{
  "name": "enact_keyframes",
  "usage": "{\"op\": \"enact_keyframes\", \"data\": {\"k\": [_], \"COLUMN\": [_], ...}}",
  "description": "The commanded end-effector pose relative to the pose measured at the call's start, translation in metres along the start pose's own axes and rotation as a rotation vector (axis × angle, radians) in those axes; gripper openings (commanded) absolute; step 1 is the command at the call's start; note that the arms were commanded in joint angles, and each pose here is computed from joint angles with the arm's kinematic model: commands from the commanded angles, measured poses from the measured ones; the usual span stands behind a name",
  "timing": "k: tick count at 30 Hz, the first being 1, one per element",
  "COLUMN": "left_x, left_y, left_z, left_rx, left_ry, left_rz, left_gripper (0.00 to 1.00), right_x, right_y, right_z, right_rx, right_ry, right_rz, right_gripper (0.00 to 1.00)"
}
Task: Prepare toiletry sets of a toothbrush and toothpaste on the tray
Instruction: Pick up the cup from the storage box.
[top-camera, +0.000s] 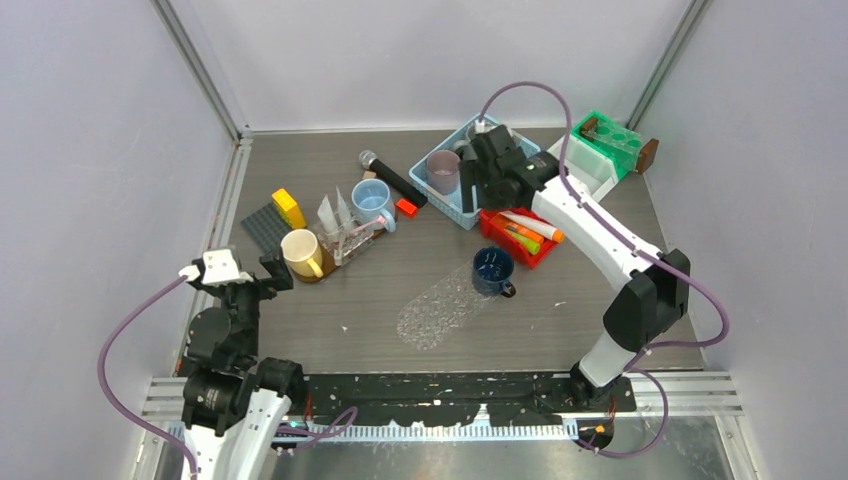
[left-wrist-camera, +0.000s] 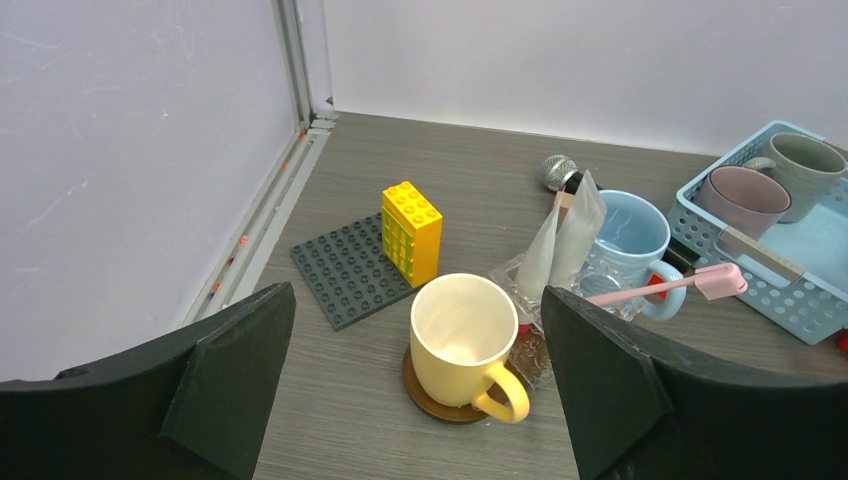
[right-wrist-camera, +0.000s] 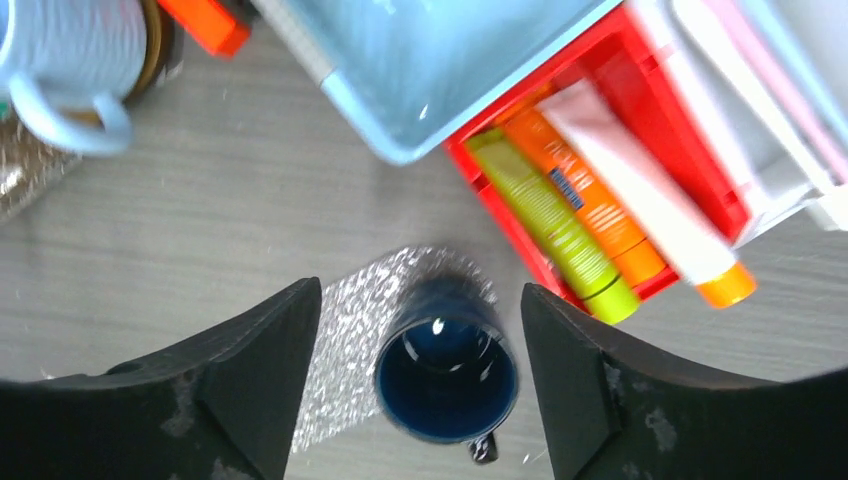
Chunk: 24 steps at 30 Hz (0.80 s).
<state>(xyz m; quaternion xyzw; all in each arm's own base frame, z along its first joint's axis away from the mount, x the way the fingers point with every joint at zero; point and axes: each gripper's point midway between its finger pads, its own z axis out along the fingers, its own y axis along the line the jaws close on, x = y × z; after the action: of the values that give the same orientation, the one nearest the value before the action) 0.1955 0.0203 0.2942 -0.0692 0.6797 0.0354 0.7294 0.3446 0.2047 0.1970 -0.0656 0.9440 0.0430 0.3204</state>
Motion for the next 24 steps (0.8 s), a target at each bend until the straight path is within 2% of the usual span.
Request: {"op": "enact_keyframes", "data": {"k": [1, 7, 12, 16, 24], "left_x": [-0.003, -0.003, -0.002, 0.0, 0.005], "left_y": [-0.003, -0.003, -0.003, -0.006, -0.006], "left_z": [0.003, 0.003, 0.005, 0.008, 0.011], "left_rx": [0.008, 0.009, 0.007, 0.017, 0.009], "left_ry": [-0.007, -0.008, -0.002, 0.011, 0.032], "left_rz": [-0.001, -0.002, 0.0, 0.003, 0.014], "left_gripper": [0.97, 0.97, 0.97, 0.97, 0.97], "right_x": [-0.055, -0.101, -0.137, -0.164, -0.194], "right_y": [-0.019, -0.05, -0.08, -0.099, -0.113], "right_z": [0.003, 0.037, 0.072, 0.097, 0.155], "right_rx": [-0.029, -0.038, -0.016, -0.016, -0.013], "right_ry": [-0.13, -0.206, -0.264, -0.344, -0.414], "right_rz": [0.009, 0.072, 0.21, 0.353, 0.526], "right_gripper": [0.83, 0.85, 0.83, 0.74, 0.67]}}
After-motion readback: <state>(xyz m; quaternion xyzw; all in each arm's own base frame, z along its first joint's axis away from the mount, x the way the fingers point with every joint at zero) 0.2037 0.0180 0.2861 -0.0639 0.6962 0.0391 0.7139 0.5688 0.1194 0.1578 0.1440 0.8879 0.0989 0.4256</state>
